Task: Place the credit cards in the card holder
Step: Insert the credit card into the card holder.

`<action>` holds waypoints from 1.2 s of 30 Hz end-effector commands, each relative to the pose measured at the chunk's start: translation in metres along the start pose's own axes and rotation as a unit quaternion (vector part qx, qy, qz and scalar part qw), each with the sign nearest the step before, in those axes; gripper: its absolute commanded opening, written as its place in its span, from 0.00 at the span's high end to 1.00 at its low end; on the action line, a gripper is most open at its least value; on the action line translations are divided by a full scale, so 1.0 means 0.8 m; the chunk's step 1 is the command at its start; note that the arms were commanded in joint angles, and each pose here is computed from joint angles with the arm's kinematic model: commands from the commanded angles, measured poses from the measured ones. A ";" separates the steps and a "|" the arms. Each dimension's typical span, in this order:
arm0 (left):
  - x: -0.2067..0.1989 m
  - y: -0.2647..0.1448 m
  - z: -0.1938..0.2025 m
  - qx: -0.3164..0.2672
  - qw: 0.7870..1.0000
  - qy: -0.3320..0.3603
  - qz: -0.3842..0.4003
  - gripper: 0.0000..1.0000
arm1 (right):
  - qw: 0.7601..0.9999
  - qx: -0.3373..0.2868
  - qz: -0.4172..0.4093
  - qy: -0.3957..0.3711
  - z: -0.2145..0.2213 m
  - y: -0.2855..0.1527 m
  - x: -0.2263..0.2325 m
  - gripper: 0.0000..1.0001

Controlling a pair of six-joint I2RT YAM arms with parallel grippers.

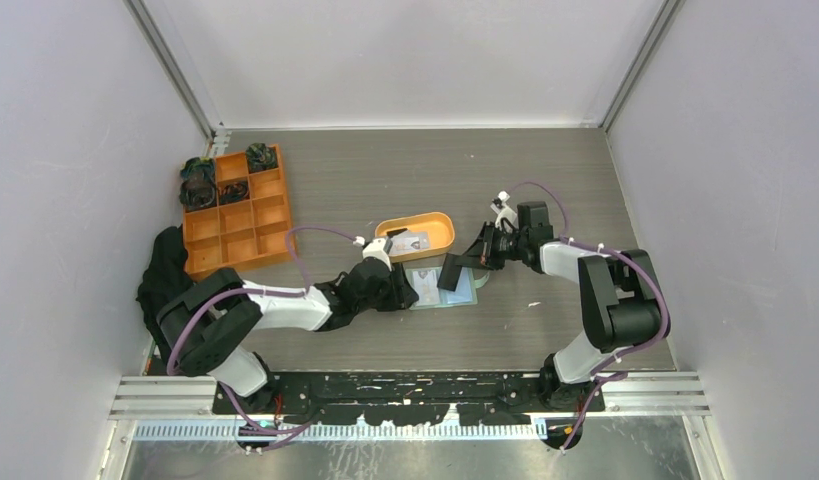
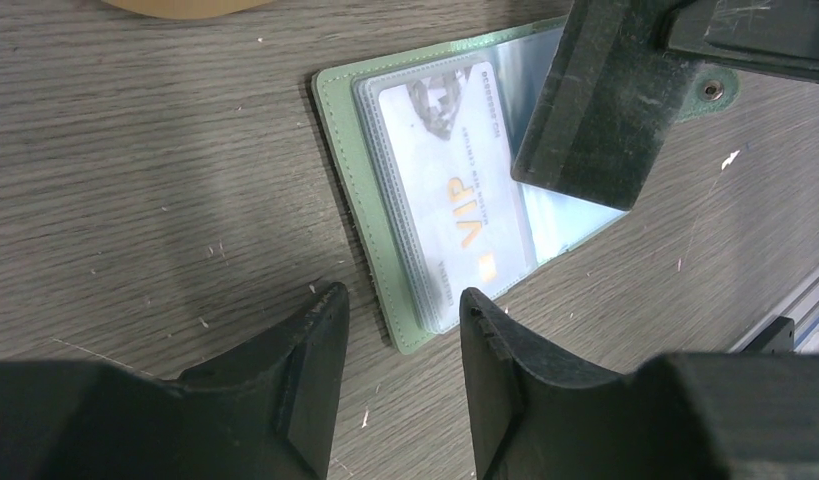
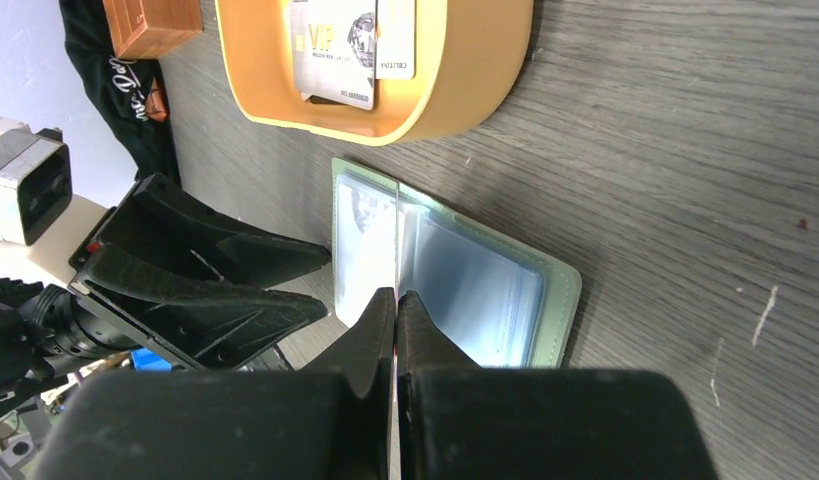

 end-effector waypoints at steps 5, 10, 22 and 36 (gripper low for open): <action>0.029 0.007 0.022 0.038 0.998 0.016 -0.039 0.55 | 1.000 0.009 -0.015 -0.017 0.001 0.005 0.003 0.99; 0.030 0.009 0.024 0.042 0.998 0.015 -0.039 0.57 | 0.999 0.020 -0.024 -0.018 0.007 0.007 0.005 0.99; 0.033 0.012 0.026 0.046 0.998 0.013 -0.042 0.59 | 0.997 0.053 -0.052 -0.010 0.025 0.013 0.014 0.99; 0.031 0.019 0.030 0.059 0.998 0.012 -0.033 0.63 | 0.995 0.082 -0.051 0.020 0.036 0.022 0.007 0.99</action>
Point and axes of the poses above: each gripper's point midway between its finger pads, its own y axis out along the fingers, its own x axis along the line the jaws close on, z = x × y, the point moved 1 cm from there along -y, back along the fingers, and after that the axes turned 9 degrees about -y, right-handed, at the moved point
